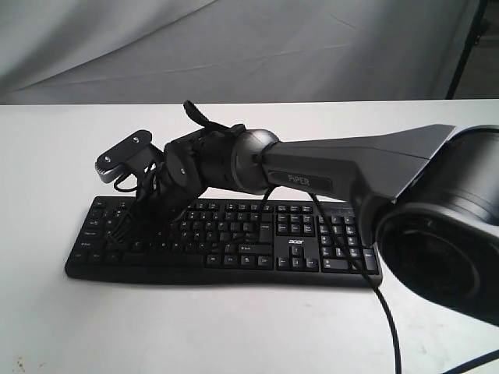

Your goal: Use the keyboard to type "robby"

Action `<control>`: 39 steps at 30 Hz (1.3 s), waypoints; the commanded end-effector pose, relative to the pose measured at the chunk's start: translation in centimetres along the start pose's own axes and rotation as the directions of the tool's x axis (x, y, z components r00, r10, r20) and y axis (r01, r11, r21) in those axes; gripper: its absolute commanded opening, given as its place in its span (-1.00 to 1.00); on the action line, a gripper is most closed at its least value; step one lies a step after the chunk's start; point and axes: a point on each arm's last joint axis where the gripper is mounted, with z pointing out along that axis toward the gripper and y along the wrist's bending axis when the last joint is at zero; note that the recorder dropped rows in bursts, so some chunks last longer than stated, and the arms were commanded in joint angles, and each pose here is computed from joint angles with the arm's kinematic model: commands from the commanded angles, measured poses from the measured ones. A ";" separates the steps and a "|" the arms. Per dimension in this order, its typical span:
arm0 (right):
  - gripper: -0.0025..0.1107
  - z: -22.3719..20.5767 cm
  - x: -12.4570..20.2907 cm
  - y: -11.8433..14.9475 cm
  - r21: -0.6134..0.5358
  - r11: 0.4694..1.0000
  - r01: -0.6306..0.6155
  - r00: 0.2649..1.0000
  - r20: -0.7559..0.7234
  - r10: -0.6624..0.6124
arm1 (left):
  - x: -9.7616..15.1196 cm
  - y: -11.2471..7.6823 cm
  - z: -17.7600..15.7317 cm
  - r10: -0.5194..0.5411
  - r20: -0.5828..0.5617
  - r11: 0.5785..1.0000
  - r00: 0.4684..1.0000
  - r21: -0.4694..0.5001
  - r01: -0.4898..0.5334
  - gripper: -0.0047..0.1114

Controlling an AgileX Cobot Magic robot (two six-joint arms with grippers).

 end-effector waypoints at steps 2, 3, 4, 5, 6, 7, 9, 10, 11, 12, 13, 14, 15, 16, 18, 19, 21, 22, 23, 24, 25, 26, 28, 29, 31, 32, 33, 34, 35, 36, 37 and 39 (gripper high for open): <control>-0.96 0.6 0.4 0.3 -0.007 1.000 0.006 1.000 -0.011 -0.006 | 0.1 0.0 0.0 0.003 0.008 1.000 1.000 0.005 -0.003 -0.92; -0.96 0.6 0.4 0.5 -0.009 1.000 0.010 1.000 -0.011 -0.010 | 0.1 0.0 0.0 0.003 0.008 1.000 1.000 0.005 -0.003 -0.92; -0.96 0.8 0.5 0.5 -0.008 1.000 0.012 1.000 -0.014 -0.012 | 0.1 0.0 0.0 0.003 0.008 1.000 1.000 0.005 -0.003 -0.92; -0.96 0.8 0.5 0.5 -0.008 1.000 0.012 1.000 -0.012 -0.012 | 0.1 0.0 0.0 0.003 0.008 1.000 1.000 0.005 -0.003 -0.92; -0.96 0.8 0.5 0.5 -0.008 1.000 0.012 1.000 -0.012 -0.012 | 0.1 0.0 0.0 0.003 0.008 1.000 1.000 0.005 -0.003 -0.92; -0.96 0.6 0.3 0.5 -0.007 1.000 0.015 1.000 -0.008 -0.015 | 0.1 0.0 0.0 0.003 0.008 1.000 1.000 0.005 -0.003 -0.92; -0.96 0.1 0.0 0.5 -0.004 1.000 0.024 1.000 -0.007 -0.024 | 0.1 0.0 0.0 0.003 0.008 1.000 1.000 0.005 -0.003 -0.92; -0.96 -0.6 -0.3 0.3 0.003 0.999 0.032 0.999 -0.005 -0.032 | 0.1 0.0 0.0 0.003 0.008 1.000 1.000 0.005 -0.003 -0.92; -0.96 -1.1 -0.5 0.3 0.012 0.999 0.044 0.999 -0.007 -0.044 | 0.1 0.0 0.0 0.003 0.008 1.000 1.000 0.005 -0.003 -0.92; -0.96 -1.7 -0.8 0.0 0.022 0.999 0.049 0.999 -0.006 -0.049 | 0.1 0.0 0.0 0.003 0.008 1.000 1.000 0.005 -0.003 -0.92; -0.96 -2.6 -1.2 -0.2 0.032 0.998 0.056 0.998 -0.006 -0.056 | 0.1 0.0 0.0 0.003 0.008 1.000 1.000 0.005 -0.003 -0.92; -0.96 -3.2 -1.4 -0.5 0.036 0.998 0.057 0.998 -0.005 -0.056 | 0.1 0.0 0.0 0.003 0.008 1.000 1.000 0.005 -0.003 -0.92; -0.96 -4.0 -1.7 -0.8 0.042 0.998 0.055 0.998 -0.003 -0.055 | 0.1 0.0 0.0 0.003 0.008 1.000 1.000 0.005 -0.003 -0.92; -0.96 -4.7 -1.9 -1.2 0.047 0.998 0.049 0.999 -0.002 -0.048 | 0.1 0.0 0.0 0.003 0.008 1.000 1.000 0.005 -0.003 -0.92; -0.96 -6.1 -2.2 -1.6 0.054 0.998 0.044 0.999 0.008 -0.044 | 0.1 0.0 0.0 0.003 0.008 1.000 1.000 0.005 -0.003 -0.92; -0.96 -6.8 -2.1 -2.0 0.061 0.997 0.040 0.999 0.014 -0.041 | 0.1 0.0 0.0 0.003 0.008 1.000 1.000 0.005 -0.003 -0.92; -0.96 -7.8 -1.7 -2.3 0.071 0.997 0.041 0.999 0.015 -0.042 | 0.1 0.0 0.0 0.003 0.008 1.000 1.000 0.005 -0.003 -0.92; -0.96 -8.3 -1.2 -2.4 0.074 0.997 0.037 0.999 0.018 -0.038 | 0.1 0.0 0.0 0.003 0.008 1.000 1.000 0.005 -0.003 -0.92; -0.96 -8.6 -0.7 -2.7 0.079 0.996 0.030 0.999 0.020 -0.032 | 0.1 0.0 0.0 0.003 0.008 1.000 1.000 0.005 -0.003 -0.92; -0.96 -8.9 -0.1 -2.8 0.084 0.996 0.026 0.999 0.022 -0.028 | 0.1 0.0 0.0 0.003 0.008 1.000 1.000 0.005 -0.003 -0.92; -0.96 -9.2 0.6 -3.2 0.089 0.996 0.014 1.000 0.021 -0.016 | 0.1 0.0 0.0 0.003 0.008 1.000 1.000 0.005 -0.003 -0.92; -0.96 -9.4 1.2 -3.5 0.094 0.996 0.006 1.000 0.023 -0.008 | 0.1 0.0 0.0 0.003 0.008 1.000 1.000 0.005 -0.003 -0.92; -0.96 -8.9 2.8 -3.7 0.092 0.996 -0.016 1.000 0.003 0.016 | 0.1 0.0 0.0 0.003 0.008 1.000 1.000 0.005 -0.003 -0.92; -0.96 -8.7 3.1 -3.7 0.092 0.996 -0.021 1.000 0.005 0.021 | 0.1 0.0 0.0 0.003 0.008 1.000 1.000 0.005 -0.003 -0.92; -0.96 -8.4 3.5 -3.7 0.089 0.995 -0.036 0.999 0.010 0.036 | 0.1 0.0 0.0 0.003 0.008 1.000 1.000 0.005 -0.003 -0.92; -0.96 -8.2 3.5 -3.6 0.083 0.995 -0.051 0.999 0.011 0.050 | 0.1 0.0 0.0 0.003 0.008 1.000 1.000 0.005 -0.003 -0.92; -0.96 -8.1 3.6 -3.6 0.082 0.995 -0.052 0.999 0.008 0.052 | 0.1 0.0 0.0 0.003 0.008 1.000 1.000 0.005 -0.003 -0.92; -0.96 -8.0 3.7 -3.8 0.083 0.995 -0.060 0.998 0.009 0.059 | 0.1 0.0 0.0 0.003 0.008 1.000 1.000 0.005 -0.003 -0.92; -0.96 -7.8 3.8 -3.8 0.082 0.995 -0.066 0.998 0.004 0.066 | 0.1 0.0 0.0 0.003 0.008 1.000 1.000 0.005 -0.003 -0.92; -0.96 -7.7 3.8 -3.8 0.079 0.994 -0.073 0.997 0.005 0.073 | 0.1 0.0 0.0 0.003 0.008 1.000 1.000 0.005 -0.003 -0.92; -0.96 -7.5 3.9 -3.8 0.079 0.994 -0.073 0.997 0.001 0.073 | 0.1 0.0 0.0 0.003 0.008 1.000 1.000 0.005 -0.003 -0.92; -0.96 -7.2 4.1 -3.9 0.081 0.994 -0.077 0.997 -0.007 0.078 | 0.1 0.0 0.0 0.003 0.008 1.000 1.000 0.005 -0.003 -0.92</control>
